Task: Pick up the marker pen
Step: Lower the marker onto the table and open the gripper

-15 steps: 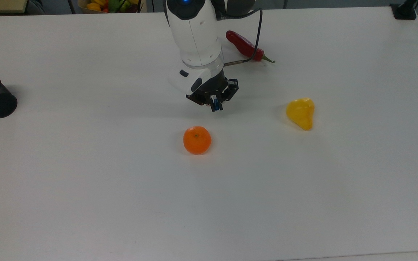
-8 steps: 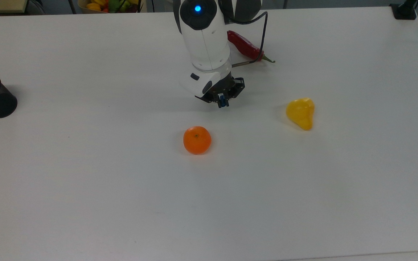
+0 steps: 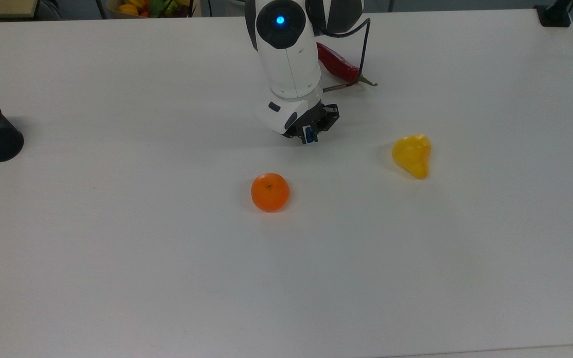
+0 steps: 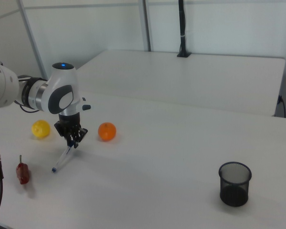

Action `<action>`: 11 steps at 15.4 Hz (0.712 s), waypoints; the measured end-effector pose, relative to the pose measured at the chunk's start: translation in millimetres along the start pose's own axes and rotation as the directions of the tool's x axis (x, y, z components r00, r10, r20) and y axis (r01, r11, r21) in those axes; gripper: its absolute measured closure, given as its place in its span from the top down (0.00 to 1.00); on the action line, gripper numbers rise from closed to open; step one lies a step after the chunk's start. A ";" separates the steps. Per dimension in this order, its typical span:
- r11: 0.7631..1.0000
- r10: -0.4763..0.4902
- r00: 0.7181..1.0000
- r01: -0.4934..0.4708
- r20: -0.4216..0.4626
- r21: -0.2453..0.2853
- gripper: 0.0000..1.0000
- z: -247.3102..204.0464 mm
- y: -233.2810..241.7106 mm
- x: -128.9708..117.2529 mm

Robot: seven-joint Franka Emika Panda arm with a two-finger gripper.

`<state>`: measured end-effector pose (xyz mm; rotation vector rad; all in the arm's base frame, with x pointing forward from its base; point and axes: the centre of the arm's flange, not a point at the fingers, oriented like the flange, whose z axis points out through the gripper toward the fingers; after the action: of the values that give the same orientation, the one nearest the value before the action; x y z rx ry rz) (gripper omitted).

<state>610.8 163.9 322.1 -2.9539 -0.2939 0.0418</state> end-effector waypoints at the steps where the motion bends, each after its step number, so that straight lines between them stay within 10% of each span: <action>1: 1.000 0.001 1.000 -0.001 -0.002 0.000 0.36 -0.5 0.7 0.3; 7: 1.000 0.014 1.000 -0.014 -0.010 0.000 0.96 -3.7 1.7 1.6; 11: 1.000 0.021 0.999 -0.021 -0.038 -0.003 1.00 -19.8 3.1 4.5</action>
<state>616.8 158.5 341.0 -2.9574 -0.2576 -0.0128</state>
